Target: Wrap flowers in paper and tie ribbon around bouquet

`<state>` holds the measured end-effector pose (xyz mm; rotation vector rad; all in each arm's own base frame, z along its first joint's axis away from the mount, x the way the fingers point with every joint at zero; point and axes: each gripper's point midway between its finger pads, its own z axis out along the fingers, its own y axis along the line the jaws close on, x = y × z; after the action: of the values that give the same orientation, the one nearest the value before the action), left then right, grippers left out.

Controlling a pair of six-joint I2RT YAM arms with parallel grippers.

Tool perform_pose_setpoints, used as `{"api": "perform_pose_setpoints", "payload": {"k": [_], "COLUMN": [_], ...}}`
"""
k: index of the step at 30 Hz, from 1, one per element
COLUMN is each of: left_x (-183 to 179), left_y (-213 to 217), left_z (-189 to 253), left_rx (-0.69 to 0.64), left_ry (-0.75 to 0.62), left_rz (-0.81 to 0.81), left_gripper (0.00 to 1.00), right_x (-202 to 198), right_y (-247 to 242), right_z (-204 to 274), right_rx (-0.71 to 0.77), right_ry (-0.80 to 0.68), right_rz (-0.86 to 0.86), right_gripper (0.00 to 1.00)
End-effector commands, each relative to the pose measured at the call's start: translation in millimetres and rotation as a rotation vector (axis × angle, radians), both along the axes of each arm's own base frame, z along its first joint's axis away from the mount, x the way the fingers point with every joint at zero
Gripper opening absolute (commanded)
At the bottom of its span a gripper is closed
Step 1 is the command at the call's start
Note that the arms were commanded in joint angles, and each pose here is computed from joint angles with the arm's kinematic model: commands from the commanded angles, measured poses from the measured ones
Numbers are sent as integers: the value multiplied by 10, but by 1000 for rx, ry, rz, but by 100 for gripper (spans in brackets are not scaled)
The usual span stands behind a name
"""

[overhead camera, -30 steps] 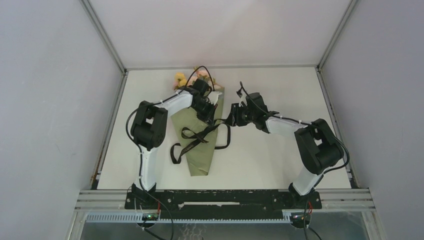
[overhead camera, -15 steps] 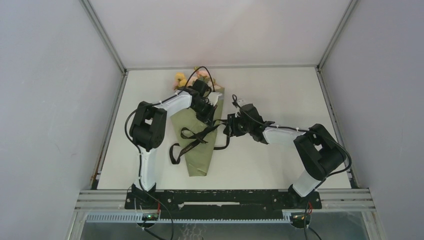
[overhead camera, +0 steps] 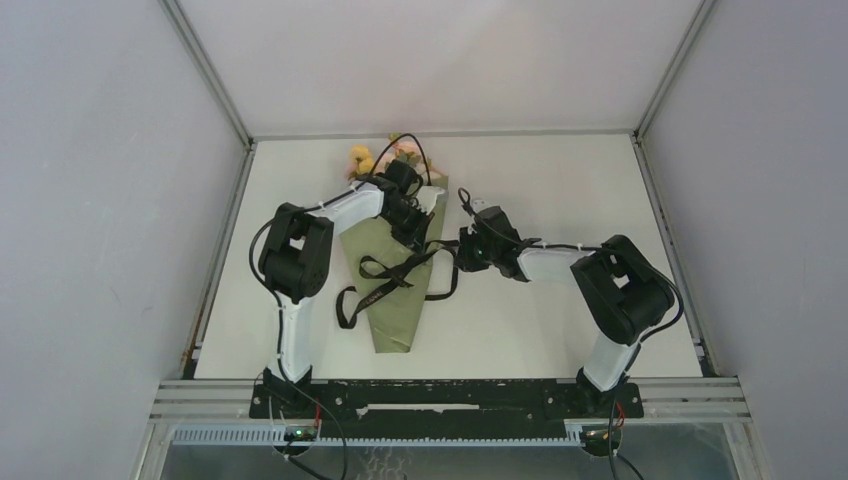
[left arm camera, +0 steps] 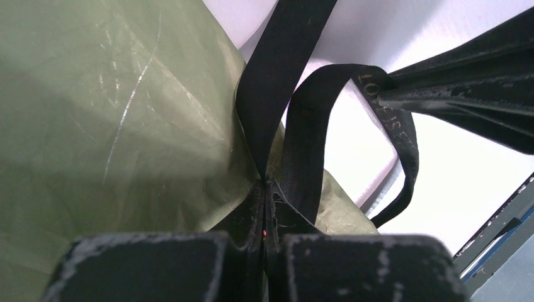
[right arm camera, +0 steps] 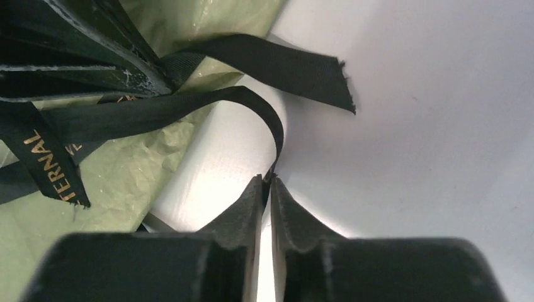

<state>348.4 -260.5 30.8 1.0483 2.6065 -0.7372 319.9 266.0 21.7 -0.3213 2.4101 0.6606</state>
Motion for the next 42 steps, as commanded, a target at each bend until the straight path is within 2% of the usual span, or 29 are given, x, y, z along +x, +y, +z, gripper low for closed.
{"api": "perform_pose_setpoints", "payload": {"k": [1, 4, 8, 12, 16, 21, 25, 30, 33, 37, 42], "left_x": [16, -13, -109, -268, -383, -397, -392, -387, -368, -352, -348], "left_y": [98, 192, 278, 264, 203, 187, 203, 200, 195, 186, 185], "left_z": [234, 214, 201, 203, 229, 227, 199, 185, 169, 145, 117], "left_rx": [24, 68, 107, 83, 48, 39, 51, 51, 52, 53, 54], "left_ry": [-74, -84, -73, -30, -18, -10, -8, -8, -12, -10, -10], "left_rz": [-49, -97, -192, -270, -332, -334, -329, -326, -324, -317, -317], "left_gripper": [0, 0, 0, 0, 0, 0, 0, 0, 0, 0, 0], "right_x": [213, 213, 222, 295, 380, 546, 615, 565, 507, 354, 128], "right_y": [116, 102, 83, 67, 130, 147, 162, 179, 160, 126, 180], "right_z": [266, 411, 570, 636, 577, 424, 337, 279, 370, 509, 765], "right_rx": [37, 32, 27, 46, 48, -1, -11, -43, -41, -38, 91], "right_ry": [-82, -120, -166, -187, -179, -161, -153, -117, -110, -105, -159], "right_rz": [10, 24, 29, 17, 21, -21, -31, -17, -4, 23, 76], "right_gripper": [8, 0, 0, 0, 0, 0, 9, 33, 41, 41, 33]}}
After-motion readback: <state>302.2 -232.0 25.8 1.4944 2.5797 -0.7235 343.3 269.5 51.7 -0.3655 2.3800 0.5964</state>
